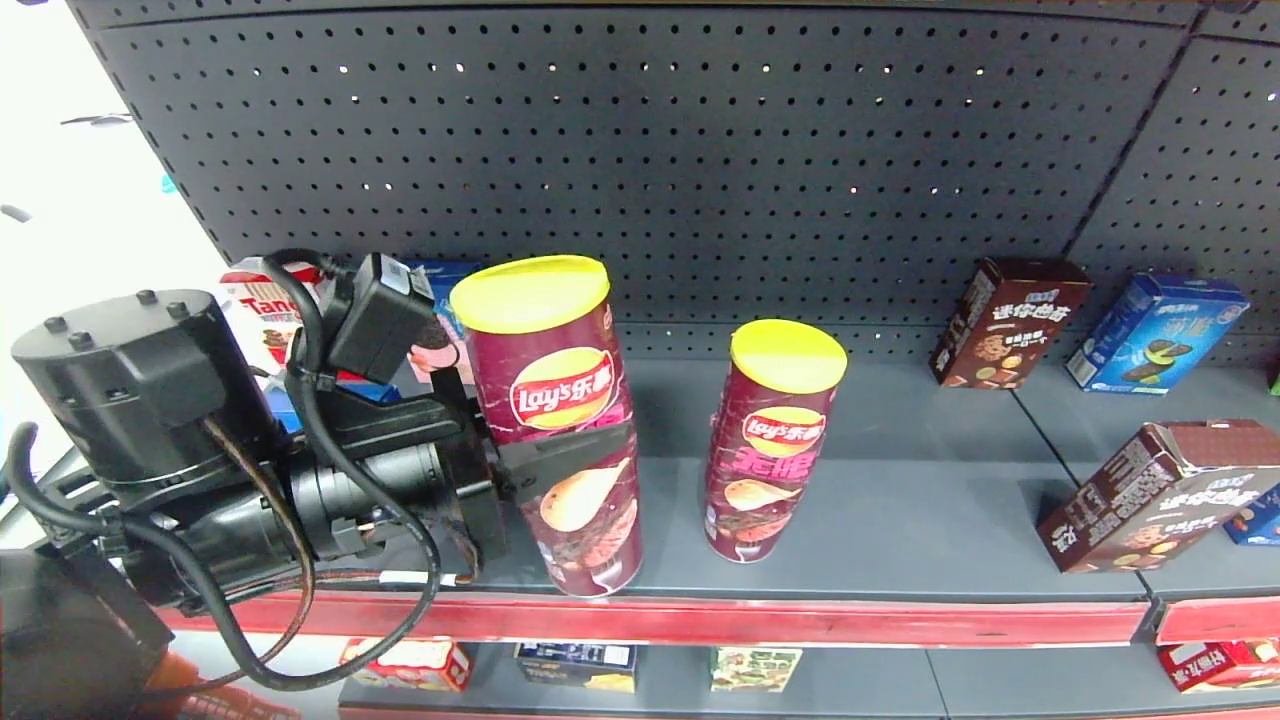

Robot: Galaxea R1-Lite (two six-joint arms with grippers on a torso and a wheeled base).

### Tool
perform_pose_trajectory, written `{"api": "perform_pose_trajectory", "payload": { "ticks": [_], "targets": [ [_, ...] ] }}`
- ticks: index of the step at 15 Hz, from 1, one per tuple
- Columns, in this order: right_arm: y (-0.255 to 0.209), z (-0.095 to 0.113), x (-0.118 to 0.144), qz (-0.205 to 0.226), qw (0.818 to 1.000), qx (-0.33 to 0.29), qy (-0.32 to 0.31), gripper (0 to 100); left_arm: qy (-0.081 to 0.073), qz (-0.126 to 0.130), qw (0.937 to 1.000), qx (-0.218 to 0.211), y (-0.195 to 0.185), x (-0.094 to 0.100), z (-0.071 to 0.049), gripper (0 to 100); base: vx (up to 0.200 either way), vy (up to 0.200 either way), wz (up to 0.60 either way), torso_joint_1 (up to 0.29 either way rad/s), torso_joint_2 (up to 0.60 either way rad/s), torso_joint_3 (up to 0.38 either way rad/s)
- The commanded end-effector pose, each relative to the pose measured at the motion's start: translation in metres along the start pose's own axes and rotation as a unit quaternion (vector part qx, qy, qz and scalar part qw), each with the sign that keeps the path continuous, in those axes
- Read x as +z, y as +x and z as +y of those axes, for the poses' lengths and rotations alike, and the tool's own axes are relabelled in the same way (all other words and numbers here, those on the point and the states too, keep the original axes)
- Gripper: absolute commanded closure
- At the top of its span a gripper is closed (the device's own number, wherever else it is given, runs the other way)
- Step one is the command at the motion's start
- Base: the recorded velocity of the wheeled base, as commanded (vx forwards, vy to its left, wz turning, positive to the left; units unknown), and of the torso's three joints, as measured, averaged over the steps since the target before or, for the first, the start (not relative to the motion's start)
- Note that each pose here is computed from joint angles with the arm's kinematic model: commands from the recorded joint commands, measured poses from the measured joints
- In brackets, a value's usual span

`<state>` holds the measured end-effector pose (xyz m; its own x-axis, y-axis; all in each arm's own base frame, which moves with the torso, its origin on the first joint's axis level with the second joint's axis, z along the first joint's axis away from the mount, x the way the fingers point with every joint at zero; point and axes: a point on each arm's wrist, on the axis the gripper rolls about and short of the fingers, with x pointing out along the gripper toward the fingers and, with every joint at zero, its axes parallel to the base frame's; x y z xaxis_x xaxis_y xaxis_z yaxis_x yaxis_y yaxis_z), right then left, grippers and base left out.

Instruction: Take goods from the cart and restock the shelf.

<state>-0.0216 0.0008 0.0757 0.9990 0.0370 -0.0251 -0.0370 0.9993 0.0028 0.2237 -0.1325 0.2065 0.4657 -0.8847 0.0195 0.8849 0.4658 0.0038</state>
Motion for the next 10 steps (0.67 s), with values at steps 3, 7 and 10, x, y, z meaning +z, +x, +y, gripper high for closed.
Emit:
{"api": "perform_pose_trajectory", "payload": {
  "ticks": [3, 7, 10],
  "targets": [
    [-0.001, 0.0, -0.001, -0.009, 1.0, 0.0, -0.001, 0, 0.01, -0.022, 0.9994, 0.024, 0.008, 0.015, 0.007, 100, 0.0, 0.0, 0.0, 0.0, 0.0, 0.0],
    [-0.001, 0.0, -0.001, -0.009, 1.0, -0.001, 0.0, 0, 0.023, -0.022, 0.9992, 0.025, 0.031, 0.015, 0.022, 100, 0.0, 0.0, 0.0, 0.0, 0.0, 0.0],
    [-0.001, 0.0, -0.001, -0.009, 1.0, 0.0, -0.001, 0, 0.02, 0.019, 0.9991, 0.031, 0.041, 0.026, 0.035, 100, 0.0, 0.0, 0.0, 0.0, 0.0, 0.0]
  ]
}}
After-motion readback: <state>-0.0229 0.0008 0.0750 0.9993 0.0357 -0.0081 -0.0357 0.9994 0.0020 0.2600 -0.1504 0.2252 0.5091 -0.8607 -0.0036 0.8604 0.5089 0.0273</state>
